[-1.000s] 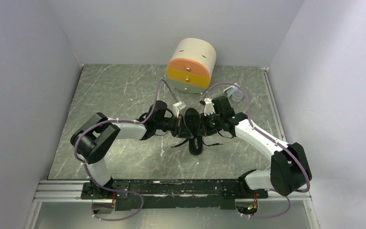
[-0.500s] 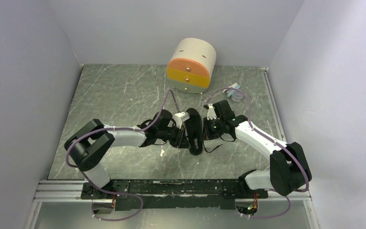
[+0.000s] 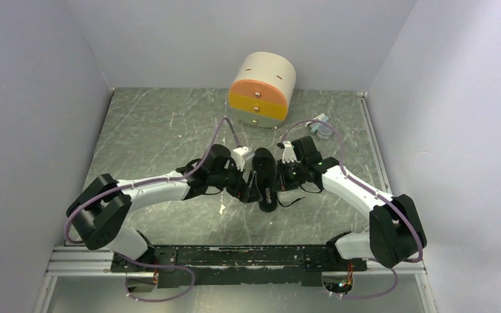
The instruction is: Tie the shoes
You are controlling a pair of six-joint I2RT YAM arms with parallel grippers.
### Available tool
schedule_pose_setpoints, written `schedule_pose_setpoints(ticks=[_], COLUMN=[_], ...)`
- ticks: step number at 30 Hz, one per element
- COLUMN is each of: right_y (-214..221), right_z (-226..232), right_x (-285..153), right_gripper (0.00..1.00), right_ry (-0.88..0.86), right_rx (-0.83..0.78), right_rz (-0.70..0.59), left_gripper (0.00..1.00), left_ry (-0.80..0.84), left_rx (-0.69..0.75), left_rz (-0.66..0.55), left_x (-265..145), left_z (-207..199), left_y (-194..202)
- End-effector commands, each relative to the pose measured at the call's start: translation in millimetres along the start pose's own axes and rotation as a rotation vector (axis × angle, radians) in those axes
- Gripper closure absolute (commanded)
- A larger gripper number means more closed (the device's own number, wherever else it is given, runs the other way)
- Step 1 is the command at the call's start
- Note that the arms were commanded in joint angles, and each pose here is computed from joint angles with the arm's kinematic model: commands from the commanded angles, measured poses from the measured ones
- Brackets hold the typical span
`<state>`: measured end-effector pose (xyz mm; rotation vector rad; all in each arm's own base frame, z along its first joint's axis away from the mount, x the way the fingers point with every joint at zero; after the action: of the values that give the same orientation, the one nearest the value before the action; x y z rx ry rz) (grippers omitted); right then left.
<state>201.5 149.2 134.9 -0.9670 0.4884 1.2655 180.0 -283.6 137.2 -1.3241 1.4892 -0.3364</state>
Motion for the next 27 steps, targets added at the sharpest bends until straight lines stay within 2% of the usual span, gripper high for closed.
schedule_pose_setpoints(ticks=[1,3,5,9,11,13,16,23,27], right_y=[-2,-2,-2,-2,-1,0,-1,-2,-3], right_z=[3,2,2,2,2,3,3,3,3], right_x=[-2,-2,-3,-4,-4,-4,-4,-5,-6], right_gripper=[1.0,1.0,1.0,1.0,1.0,1.0,1.0,1.0,1.0], right_ry=[-0.044,-0.037,-0.035,-0.039,-0.042,-0.044,-0.046,-0.038,-0.035], right_rx=[-0.024,-0.029,-0.034,-0.038,-0.036,-0.034,-0.036,-0.041,-0.042], right_rz=[-0.025,-0.029,-0.033,-0.042,-0.036,-0.033,-0.033,-0.038,-0.043], left_gripper=[0.03,0.07,0.16,0.46,0.52,0.53,0.47,0.44,0.48], left_ry=[-0.056,-0.051,-0.05,-0.009,0.011,0.052,0.102,0.162,0.159], left_rx=[0.05,0.03,0.019,0.045,0.057,0.055,0.027,-0.012,-0.024], left_rz=[-0.005,-0.032,-0.068,-0.064,-0.049,-0.041,-0.027,-0.011,0.003], left_x=[-18,-23,-24,-9,3,15,28,38,41], left_z=[4,11,21,39,46,50,54,55,56], left_y=[-19,-26,-35,-61,-66,-68,-64,-48,-39])
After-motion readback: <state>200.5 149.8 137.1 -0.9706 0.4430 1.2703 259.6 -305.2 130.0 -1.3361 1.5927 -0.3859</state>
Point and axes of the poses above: each gripper's point midway between its finger pads, its own x axis out along the fingers, its own z axis along the line the jaws close on, y = z × x, the point moved 8 cm from there along -x, back along the fingers, and after that the axes turned 13 degrees about x, right-handed, at the moved point
